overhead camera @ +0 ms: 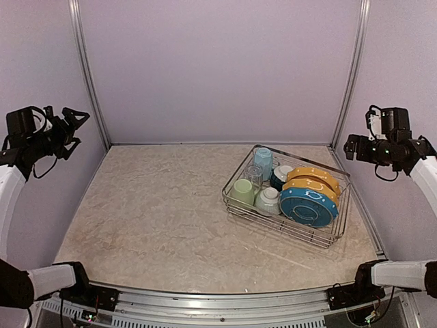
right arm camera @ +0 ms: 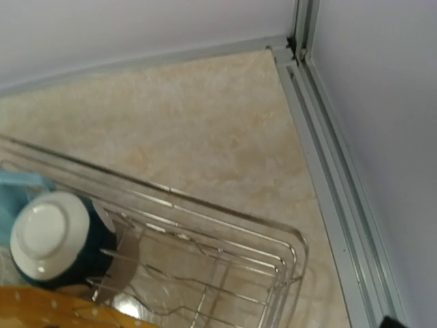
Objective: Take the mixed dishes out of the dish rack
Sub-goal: Grab the plate from the dish rack.
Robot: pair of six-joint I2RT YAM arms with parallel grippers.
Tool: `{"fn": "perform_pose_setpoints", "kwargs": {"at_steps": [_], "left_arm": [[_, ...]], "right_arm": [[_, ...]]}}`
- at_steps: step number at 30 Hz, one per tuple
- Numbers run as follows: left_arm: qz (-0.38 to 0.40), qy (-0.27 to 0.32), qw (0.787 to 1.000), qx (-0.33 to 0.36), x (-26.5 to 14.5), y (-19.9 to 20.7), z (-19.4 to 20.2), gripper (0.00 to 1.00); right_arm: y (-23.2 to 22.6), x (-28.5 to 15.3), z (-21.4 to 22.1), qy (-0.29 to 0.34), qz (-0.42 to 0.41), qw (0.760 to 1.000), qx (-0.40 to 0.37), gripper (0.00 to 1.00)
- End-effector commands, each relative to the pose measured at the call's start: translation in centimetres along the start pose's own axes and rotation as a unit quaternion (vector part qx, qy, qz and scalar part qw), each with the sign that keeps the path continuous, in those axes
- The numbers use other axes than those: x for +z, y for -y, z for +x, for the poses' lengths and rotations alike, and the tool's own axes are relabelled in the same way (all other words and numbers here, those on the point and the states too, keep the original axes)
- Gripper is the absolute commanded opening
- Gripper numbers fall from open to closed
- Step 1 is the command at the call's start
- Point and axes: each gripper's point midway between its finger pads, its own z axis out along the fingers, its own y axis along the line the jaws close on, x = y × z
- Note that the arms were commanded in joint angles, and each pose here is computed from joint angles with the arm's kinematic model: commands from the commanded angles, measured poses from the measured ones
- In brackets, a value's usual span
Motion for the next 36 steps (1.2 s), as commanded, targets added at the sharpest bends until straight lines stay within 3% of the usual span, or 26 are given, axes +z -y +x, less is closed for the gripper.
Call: {"fn": "perform_pose_setpoints", "kwargs": {"at_steps": [1, 8, 12, 22, 30, 36], "left_arm": [[0.052, -0.069, 0.996, -0.022, 0.5, 0.9, 2.5, 0.99], [0.037, -0.136, 0.989, 0.048, 1.7, 2.7, 7.0, 0.99], [0.033, -0.174, 0.98, 0.091, 2.9, 3.9, 10.4, 0.99], [0.037, -0.214, 0.966, 0.14, 6.0, 5.5, 14.5, 0.99], [0.038, -0.224, 0.961, 0.159, 7.2, 6.0, 15.9, 0.99], [0.033, -0.217, 0.962, 0.163, 7.4, 5.9, 15.7, 0.99]], "right_arm": [[-0.2, 0.2, 1.3, -0.031, -0.013, 0.999, -0.037, 1.0], [-2.8, 1.4, 3.7, -0.095, -0.077, 0.989, -0.077, 1.0], [-5.9, 0.4, 4.2, -0.102, -0.13, 0.981, -0.1, 1.0], [-12.9, -3.2, 6.8, -0.139, -0.235, 0.942, -0.193, 0.99], [-16.3, -4.3, 11.0, -0.191, -0.265, 0.907, -0.267, 0.92], [-17.7, -4.7, 12.9, -0.213, -0.275, 0.887, -0.305, 0.75]]}}
